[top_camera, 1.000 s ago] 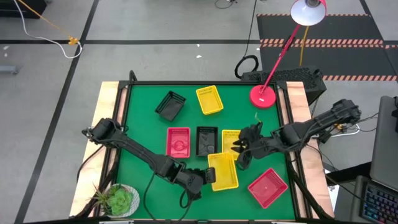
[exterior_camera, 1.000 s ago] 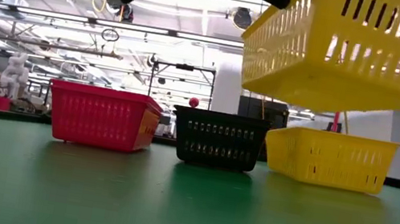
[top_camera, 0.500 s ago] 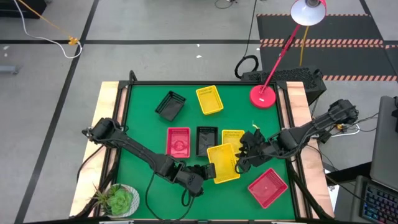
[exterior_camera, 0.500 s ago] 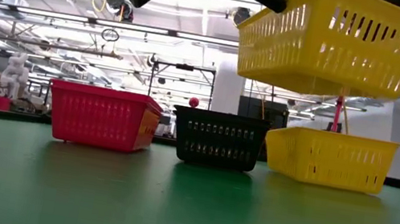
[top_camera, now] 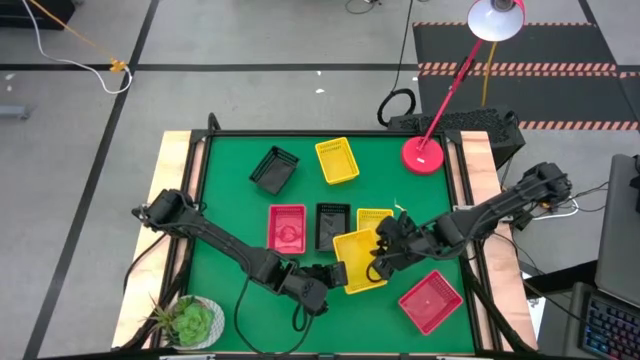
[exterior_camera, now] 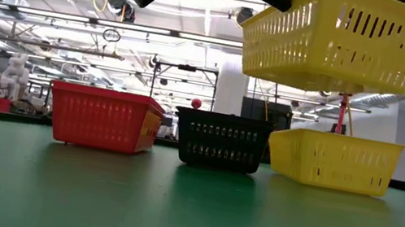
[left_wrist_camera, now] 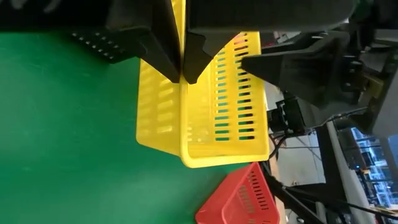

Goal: Stack baskets by color
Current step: Stack the bottom yellow bin on top of the middle yellow bin

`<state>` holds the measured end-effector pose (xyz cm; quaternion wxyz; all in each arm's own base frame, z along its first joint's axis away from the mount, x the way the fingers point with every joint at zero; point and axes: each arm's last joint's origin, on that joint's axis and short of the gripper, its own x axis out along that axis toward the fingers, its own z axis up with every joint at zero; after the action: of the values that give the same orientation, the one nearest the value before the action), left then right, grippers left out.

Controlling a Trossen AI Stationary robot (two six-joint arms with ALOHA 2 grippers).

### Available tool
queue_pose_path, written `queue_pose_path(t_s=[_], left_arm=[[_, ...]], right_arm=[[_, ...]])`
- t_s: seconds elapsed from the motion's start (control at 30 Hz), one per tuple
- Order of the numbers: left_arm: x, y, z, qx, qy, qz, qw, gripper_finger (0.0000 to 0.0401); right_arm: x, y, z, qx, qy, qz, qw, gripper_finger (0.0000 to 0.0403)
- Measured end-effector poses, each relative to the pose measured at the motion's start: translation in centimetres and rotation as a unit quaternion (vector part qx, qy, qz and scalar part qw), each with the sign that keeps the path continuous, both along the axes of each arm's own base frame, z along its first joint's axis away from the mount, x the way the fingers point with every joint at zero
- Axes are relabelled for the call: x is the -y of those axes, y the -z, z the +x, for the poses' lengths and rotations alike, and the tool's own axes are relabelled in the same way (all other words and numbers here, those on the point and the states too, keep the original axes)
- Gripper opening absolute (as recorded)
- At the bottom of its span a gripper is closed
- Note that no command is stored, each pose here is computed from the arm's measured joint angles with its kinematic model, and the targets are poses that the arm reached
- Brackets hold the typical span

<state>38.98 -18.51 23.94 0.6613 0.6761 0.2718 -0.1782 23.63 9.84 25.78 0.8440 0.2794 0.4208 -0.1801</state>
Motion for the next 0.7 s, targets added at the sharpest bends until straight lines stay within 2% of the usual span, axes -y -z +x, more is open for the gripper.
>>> queue_pose_path(t_s=[0.47,0.63,0.7], left_arm=[[0.01,-0.16,0.13,0.009,-0.001,-0.006,1.000,0.0007],[0.10,-0.27,0.22,0.018,-0.007,-0.020,1.000,0.0004],[0.10,-0.31,0.25,0.022,-0.016,-0.034,0.999,0.0018]], right_arm=[[0.29,0.32,0.59,0.001,-0.002,-0.014,1.000,0.0043],[0.34,0.24,0.62,0.006,-0.002,-0.025,1.000,0.0016],[0.37,0.23,0.63,0.008,-0.001,-0.032,0.999,0.0012]])
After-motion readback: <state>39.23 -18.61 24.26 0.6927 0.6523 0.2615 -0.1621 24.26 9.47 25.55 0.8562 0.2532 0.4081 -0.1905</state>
